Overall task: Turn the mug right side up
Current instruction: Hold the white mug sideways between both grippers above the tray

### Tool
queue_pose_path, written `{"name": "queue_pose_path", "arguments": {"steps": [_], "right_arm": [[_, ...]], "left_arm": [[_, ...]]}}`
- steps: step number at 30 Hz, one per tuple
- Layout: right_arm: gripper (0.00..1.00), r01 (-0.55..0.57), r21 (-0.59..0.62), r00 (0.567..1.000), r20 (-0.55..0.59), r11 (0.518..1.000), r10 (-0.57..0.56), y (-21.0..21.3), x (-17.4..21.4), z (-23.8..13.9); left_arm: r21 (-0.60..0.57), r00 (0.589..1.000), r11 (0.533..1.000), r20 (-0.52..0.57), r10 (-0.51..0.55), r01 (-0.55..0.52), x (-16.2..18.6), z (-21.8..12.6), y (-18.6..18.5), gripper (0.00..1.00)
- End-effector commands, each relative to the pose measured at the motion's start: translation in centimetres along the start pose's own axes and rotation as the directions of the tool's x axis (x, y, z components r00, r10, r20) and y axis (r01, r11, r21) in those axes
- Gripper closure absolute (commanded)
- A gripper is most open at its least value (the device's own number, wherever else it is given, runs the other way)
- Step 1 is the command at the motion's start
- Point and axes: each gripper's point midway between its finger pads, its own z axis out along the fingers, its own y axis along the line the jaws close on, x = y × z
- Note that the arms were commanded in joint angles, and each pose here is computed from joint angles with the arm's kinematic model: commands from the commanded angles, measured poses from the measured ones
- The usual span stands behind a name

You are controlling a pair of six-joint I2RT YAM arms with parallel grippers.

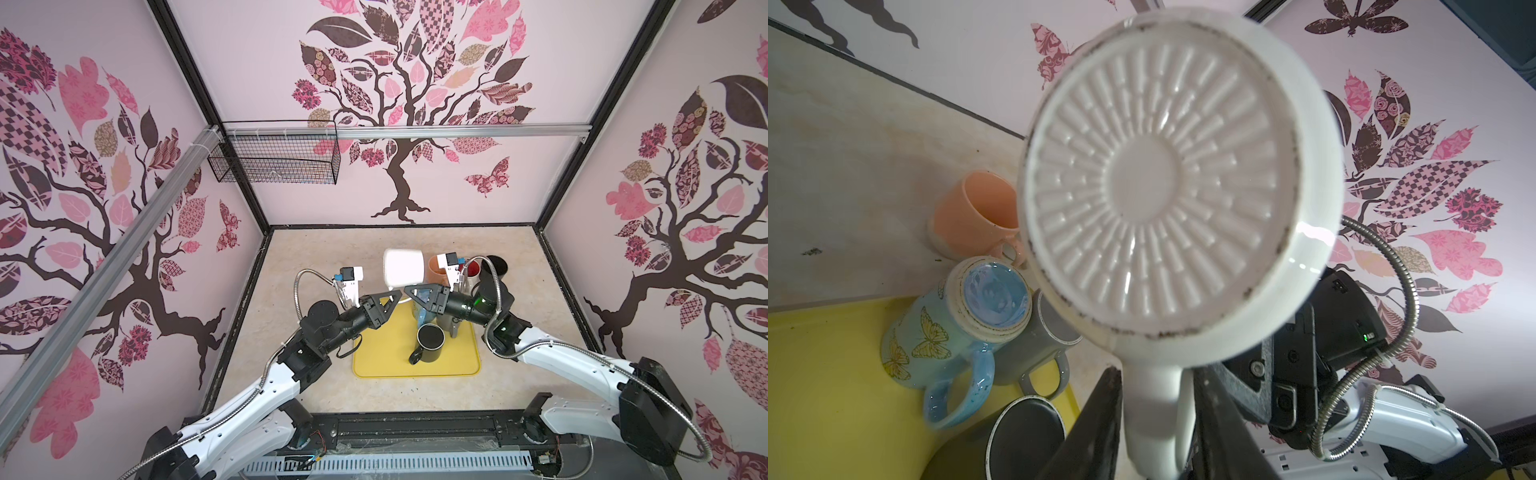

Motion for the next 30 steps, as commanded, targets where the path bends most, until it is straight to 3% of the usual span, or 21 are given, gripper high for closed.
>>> {"name": "queue_pose_path", "arguments": {"steps": [1, 4, 11, 14, 16, 30], "right_arm": [[1.00, 0.145, -0.194, 0.988, 0.085, 0.970, -0.131, 7.8, -2.9, -1.0], [1.00, 0.148, -0.200, 0.987, 0.086, 0.969, -0.133, 8.0, -2.7, -1.3], [1.00, 0.155, -0.220, 0.986, 0.097, 0.963, -0.137, 8.4, -2.8, -1.4], [0.77, 0.151, -0.236, 0.986, 0.110, 0.960, -0.128, 8.6, -3.0, -1.4], [0.73, 0.147, -0.242, 0.986, 0.118, 0.959, -0.122, 8.8, -3.3, -1.3], [0.71, 0.130, -0.254, 0.988, 0.116, 0.958, -0.103, 9.0, -4.3, 0.3]], "left_arm": [[0.050, 0.999, 0.999, 0.050, 0.019, -0.021, -1.6, -0.1, -2.0, 0.76], [0.037, 0.998, 0.999, 0.069, 0.008, -0.011, -1.8, -0.3, -1.6, 1.00], [0.080, 0.999, 0.997, 0.044, -0.003, -0.001, -1.3, -0.1, -2.1, 1.00], [0.115, 0.999, 0.993, 0.032, 0.001, -0.005, -1.0, -0.1, -2.6, 1.00], [0.128, 1.000, 0.992, 0.026, 0.001, -0.004, -0.8, -0.1, -2.7, 1.00], [0.159, 1.000, 0.987, -0.004, 0.002, -0.001, -0.2, -0.3, -3.2, 1.00]]}}
